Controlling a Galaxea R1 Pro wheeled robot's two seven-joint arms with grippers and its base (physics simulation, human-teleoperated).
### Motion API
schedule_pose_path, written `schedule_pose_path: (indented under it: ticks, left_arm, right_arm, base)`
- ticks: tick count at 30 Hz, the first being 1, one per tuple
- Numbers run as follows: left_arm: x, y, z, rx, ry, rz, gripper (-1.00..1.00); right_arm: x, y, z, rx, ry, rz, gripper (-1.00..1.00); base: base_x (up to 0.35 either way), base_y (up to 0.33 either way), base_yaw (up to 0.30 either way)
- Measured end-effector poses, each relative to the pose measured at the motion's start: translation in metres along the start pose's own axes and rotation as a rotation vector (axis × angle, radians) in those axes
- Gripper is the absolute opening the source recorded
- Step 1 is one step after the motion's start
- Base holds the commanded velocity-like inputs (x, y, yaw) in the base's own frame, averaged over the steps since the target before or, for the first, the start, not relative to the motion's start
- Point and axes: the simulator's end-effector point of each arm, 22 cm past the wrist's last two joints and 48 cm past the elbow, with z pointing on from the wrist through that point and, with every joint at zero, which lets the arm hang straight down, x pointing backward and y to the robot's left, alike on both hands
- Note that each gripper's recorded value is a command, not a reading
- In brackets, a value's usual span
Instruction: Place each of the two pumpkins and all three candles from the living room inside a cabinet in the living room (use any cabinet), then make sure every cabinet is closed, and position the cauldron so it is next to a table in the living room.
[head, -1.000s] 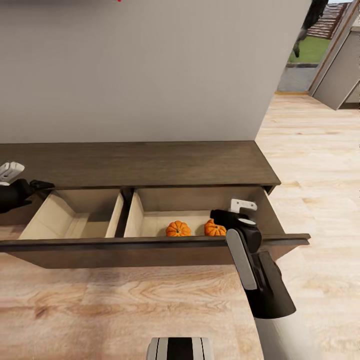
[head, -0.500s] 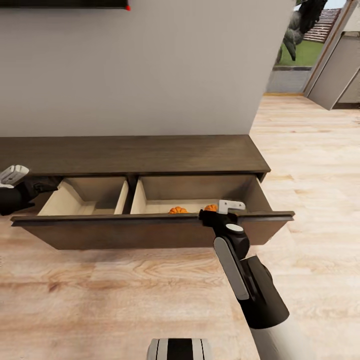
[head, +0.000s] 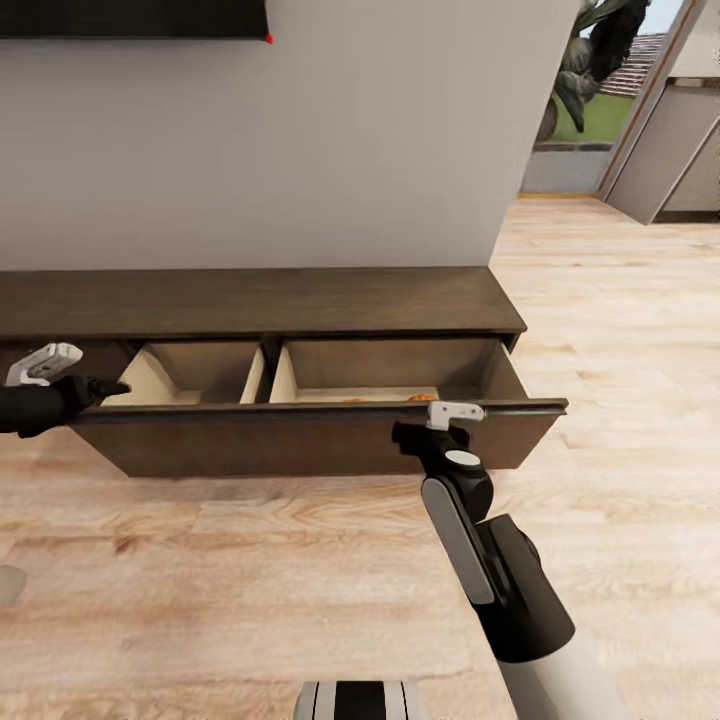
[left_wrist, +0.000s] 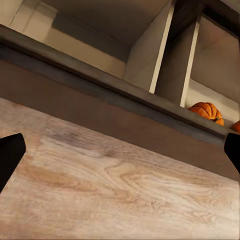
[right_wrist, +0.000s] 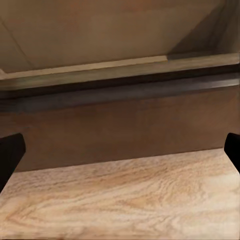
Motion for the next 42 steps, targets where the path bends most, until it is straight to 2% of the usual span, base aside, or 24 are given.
schedule_pose_path:
  ticks: [7,14,31,33,42]
  left_arm:
    - [0.022,-0.010,0.013,-0.007,0.032,0.041,1.00]
    - [0.031,-0.016,0.013,-0.015,0.037,0.083,1.00]
    - [0.029,-0.020,0.009,-0.008,0.029,0.091,1.00]
    - [0.036,-0.032,0.013,0.022,0.039,0.082,1.00]
    - [0.040,-0.046,0.012,0.052,0.038,0.074,1.00]
  right_arm:
    - [0.001,0.009,-0.007,-0.016,-0.004,-0.010,1.00]
    - [0.007,0.012,-0.012,-0.022,0.003,-0.014,1.00]
    - [0.005,0.013,-0.016,-0.025,-0.003,-0.014,1.00]
    - [0.004,0.019,-0.019,-0.036,-0.008,-0.026,1.00]
    - [0.002,0.021,-0.025,-0.039,-0.017,-0.035,1.00]
  base:
    - [-0.007,0.000,0.000]
    - [0.000,0.000,0.000]
    - [0.000,0.000,0.000]
    - [0.000,0.000,0.000]
    - [0.000,0.000,0.000]
